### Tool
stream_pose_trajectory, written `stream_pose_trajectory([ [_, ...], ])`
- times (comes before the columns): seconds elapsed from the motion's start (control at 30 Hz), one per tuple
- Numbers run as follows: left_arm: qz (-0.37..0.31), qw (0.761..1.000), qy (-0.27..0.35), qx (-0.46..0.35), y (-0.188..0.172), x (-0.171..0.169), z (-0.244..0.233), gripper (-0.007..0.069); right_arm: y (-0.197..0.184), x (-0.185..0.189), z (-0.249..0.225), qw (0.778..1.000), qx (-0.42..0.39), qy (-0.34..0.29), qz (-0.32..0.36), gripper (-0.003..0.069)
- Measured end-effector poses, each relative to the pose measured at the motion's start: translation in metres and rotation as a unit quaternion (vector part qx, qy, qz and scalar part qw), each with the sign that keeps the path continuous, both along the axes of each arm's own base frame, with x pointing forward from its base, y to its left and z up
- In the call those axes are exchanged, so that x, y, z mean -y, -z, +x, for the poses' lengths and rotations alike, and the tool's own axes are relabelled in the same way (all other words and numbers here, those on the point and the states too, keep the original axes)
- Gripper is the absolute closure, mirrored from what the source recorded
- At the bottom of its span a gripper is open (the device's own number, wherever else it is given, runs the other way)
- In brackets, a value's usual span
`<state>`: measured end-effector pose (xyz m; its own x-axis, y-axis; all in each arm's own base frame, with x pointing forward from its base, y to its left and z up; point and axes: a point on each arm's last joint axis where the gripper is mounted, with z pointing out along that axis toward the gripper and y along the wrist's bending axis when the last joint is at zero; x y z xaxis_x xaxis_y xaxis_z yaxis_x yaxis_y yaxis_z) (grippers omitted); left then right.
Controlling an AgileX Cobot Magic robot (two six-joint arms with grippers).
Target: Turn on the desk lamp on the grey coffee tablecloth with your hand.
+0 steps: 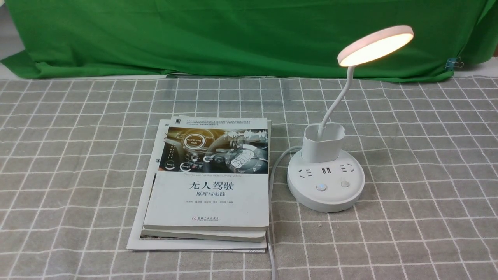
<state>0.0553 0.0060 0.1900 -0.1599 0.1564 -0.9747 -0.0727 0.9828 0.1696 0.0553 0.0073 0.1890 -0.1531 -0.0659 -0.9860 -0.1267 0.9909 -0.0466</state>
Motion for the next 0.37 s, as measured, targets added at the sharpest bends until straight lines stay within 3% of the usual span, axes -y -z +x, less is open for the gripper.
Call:
stream_pose_trajectory([
  [0.37, 0.000, 1.000, 0.000, 0.000, 0.0000, 0.0000, 0.0000, 0.0606, 0.0001, 0.0000, 0.0000, 1.000, 0.000, 0.000, 0.000, 0.0512],
])
